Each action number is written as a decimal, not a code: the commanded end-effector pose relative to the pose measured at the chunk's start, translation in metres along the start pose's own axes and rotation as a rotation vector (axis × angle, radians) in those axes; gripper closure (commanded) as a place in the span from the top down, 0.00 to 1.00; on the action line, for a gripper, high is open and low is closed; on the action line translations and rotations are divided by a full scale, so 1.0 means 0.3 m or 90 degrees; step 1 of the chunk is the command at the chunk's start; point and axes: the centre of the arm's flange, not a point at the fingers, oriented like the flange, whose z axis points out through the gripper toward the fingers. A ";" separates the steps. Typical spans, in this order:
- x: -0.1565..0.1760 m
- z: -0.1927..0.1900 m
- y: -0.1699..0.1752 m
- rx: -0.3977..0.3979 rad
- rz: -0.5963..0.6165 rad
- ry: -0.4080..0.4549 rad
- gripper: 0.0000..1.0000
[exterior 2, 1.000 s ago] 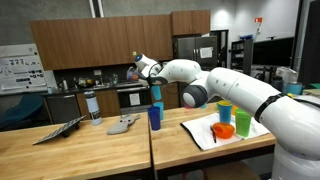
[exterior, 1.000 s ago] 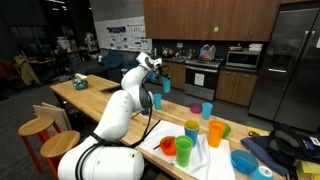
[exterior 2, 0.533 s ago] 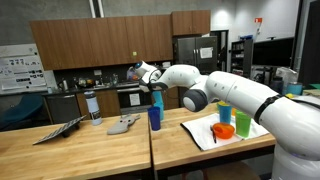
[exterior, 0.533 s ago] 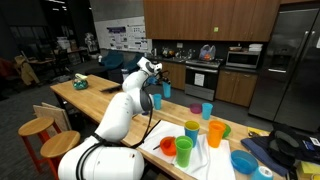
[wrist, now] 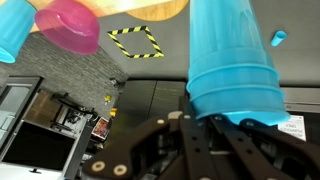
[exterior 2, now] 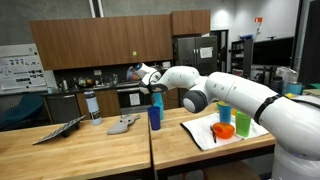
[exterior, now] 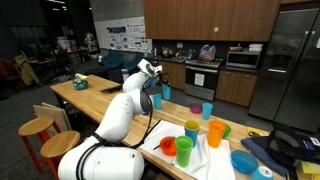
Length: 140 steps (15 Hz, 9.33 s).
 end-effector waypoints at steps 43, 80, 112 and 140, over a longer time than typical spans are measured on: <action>-0.423 -0.074 -0.020 0.010 0.050 0.043 0.02; -0.290 -0.077 -0.224 0.005 0.076 0.072 0.91; 0.119 -0.605 0.044 -0.037 0.157 0.081 1.00; -0.019 -0.701 0.054 -0.045 0.217 -0.004 1.00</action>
